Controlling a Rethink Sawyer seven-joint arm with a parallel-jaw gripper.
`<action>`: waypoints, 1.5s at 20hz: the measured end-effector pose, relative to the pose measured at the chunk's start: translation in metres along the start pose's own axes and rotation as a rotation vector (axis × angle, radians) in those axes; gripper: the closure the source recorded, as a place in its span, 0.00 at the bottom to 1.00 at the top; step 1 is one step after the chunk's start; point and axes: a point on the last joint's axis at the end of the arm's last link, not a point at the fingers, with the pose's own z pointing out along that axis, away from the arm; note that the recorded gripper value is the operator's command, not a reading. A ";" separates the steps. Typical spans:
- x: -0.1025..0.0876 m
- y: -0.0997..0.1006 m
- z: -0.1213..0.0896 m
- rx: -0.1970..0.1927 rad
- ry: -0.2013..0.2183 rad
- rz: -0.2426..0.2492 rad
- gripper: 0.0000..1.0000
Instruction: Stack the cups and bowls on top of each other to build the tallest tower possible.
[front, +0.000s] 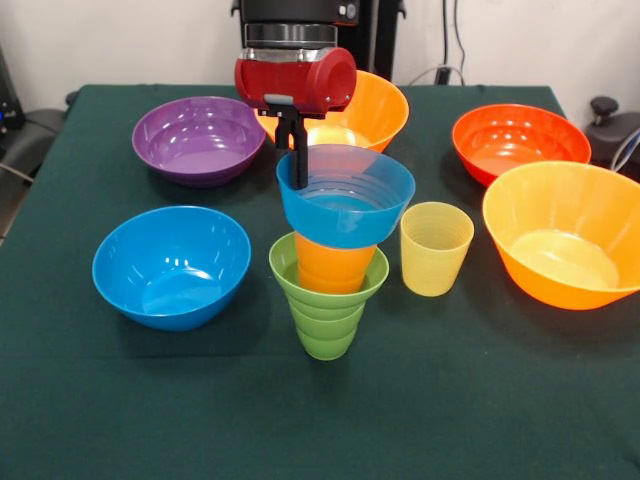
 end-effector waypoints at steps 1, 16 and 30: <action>0.000 0.000 0.000 0.000 0.000 0.000 1.00; 0.000 -0.002 0.000 0.004 -0.001 0.000 1.00; 0.000 -0.007 -0.001 0.018 -0.005 -0.001 1.00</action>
